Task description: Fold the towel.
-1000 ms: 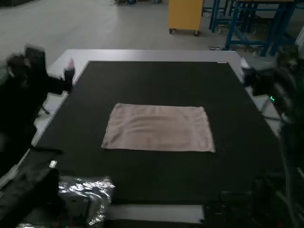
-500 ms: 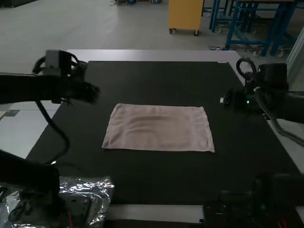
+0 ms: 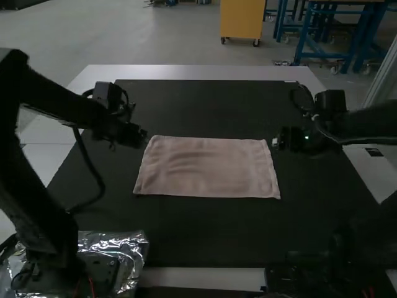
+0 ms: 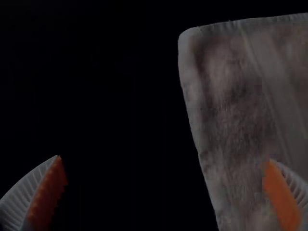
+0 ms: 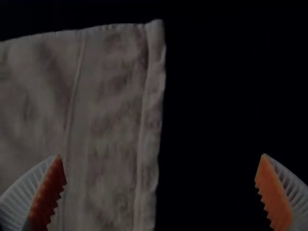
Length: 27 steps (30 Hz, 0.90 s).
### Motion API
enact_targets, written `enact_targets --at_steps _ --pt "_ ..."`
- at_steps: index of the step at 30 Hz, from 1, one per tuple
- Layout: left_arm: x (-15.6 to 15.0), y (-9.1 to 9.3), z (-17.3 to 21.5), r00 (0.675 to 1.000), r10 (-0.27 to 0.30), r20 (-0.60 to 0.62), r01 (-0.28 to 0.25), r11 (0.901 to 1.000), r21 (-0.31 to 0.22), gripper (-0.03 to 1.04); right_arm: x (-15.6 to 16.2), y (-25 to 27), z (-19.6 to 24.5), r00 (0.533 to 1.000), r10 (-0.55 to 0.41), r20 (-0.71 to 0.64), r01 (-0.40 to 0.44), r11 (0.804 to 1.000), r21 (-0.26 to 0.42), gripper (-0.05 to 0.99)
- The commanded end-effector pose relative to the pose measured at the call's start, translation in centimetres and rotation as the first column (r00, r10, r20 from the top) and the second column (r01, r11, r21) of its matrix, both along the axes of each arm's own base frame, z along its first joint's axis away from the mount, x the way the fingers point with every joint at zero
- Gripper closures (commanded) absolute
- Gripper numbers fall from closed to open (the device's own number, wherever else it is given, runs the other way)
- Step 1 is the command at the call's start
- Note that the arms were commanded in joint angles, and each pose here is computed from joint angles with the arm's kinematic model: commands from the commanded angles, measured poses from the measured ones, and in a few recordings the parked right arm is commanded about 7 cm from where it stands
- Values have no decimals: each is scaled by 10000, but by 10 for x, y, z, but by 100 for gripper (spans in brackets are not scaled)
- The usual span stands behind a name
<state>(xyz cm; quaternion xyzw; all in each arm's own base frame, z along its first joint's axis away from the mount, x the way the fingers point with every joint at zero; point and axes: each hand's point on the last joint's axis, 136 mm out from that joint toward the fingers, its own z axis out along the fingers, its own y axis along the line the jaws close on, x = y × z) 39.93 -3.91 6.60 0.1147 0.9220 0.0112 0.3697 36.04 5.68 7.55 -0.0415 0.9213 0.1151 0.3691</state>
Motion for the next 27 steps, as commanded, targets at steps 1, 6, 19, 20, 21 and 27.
enact_targets --at_steps 1,6,19,20,21,27 --pt "18 -5 4 9995 55 295 -47 9996 -278 5 20 15 14 9977 396 550 -392 9992 -89 3" --pt "32 -8 -12 9999 117 101 -114 9993 -354 5 36 26 -7 9978 619 227 -613 9978 -238 3" --pt "52 -11 -46 9992 281 -294 -296 9982 -517 5 74 35 -44 9963 862 18 -859 9948 -552 3" --pt "54 -11 -46 9992 270 -295 -285 9982 -528 5 77 36 -46 9963 862 18 -859 9948 -552 3" --pt "57 -12 -46 9993 270 -265 -284 9982 -532 5 79 36 -49 9963 862 -28 -862 9947 -555 3" --pt "67 -13 -54 9988 337 -357 -359 9974 -625 5 87 36 -66 9950 961 -274 -980 9922 -768 3"
